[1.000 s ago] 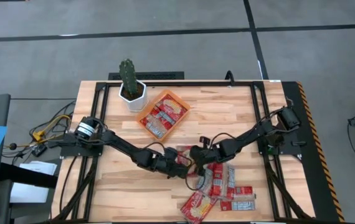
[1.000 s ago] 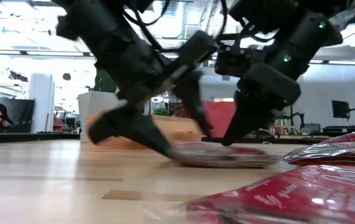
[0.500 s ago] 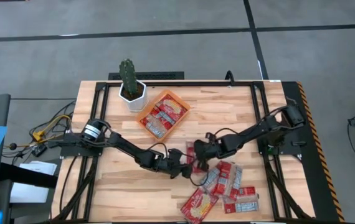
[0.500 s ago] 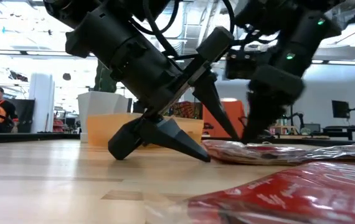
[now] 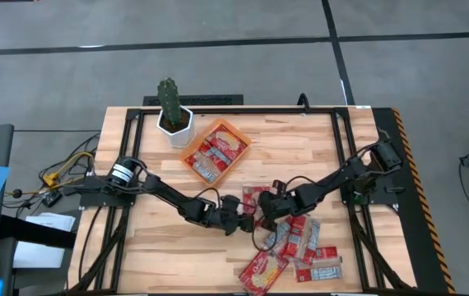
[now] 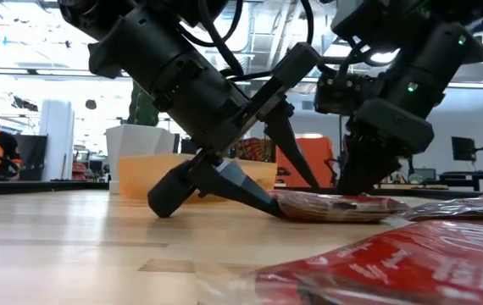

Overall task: Sort popcorn bags into baskets
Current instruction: Put the popcorn bag into the orange bin

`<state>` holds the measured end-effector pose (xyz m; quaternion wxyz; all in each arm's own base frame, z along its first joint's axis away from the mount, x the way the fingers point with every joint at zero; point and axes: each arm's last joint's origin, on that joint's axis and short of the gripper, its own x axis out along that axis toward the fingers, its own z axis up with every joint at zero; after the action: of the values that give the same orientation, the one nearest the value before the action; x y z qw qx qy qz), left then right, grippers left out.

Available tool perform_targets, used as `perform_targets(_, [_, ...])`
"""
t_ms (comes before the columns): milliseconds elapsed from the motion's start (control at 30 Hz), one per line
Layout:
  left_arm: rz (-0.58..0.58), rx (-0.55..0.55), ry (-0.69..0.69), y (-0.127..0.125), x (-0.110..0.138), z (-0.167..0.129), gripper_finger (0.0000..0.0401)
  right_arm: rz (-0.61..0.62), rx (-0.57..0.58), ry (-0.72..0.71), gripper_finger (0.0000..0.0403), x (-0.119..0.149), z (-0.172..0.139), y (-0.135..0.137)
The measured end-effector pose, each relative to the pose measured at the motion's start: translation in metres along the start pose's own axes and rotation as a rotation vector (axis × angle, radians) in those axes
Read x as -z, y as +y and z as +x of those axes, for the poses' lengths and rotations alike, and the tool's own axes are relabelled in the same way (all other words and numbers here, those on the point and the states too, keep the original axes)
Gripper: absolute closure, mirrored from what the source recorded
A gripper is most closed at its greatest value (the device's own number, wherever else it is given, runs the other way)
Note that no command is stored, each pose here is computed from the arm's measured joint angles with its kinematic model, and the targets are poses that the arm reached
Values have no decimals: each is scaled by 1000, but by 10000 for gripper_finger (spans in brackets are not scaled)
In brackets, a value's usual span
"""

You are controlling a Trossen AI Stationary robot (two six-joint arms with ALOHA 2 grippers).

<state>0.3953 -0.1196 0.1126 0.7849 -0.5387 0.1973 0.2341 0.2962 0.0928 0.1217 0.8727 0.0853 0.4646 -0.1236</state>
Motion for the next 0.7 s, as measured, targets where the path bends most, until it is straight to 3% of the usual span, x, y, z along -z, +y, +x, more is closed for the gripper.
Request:
perform_targets(133, [-20, 1, 12, 0, -5, 2, 211, -29, -39, -38, 385, -3, 0, 3])
perform_targets(233, [-21, -4, 11, 1, -6, 3, 218, -34, -52, -41, 380, -4, 0, 3])
perform_targets(333, [-30, -8, 11, 1, -7, 3, 258, -39, -47, -32, 373, -3, -1, 3])
perform_targets(500, [-42, -20, 5, 2, -7, 3, 372, -35, -50, -39, 375, -13, -32, -3])
perform_targets(700, [-73, 9, 26, -1, -8, 2, 396, -13, -22, -117, 387, -26, -88, -18])
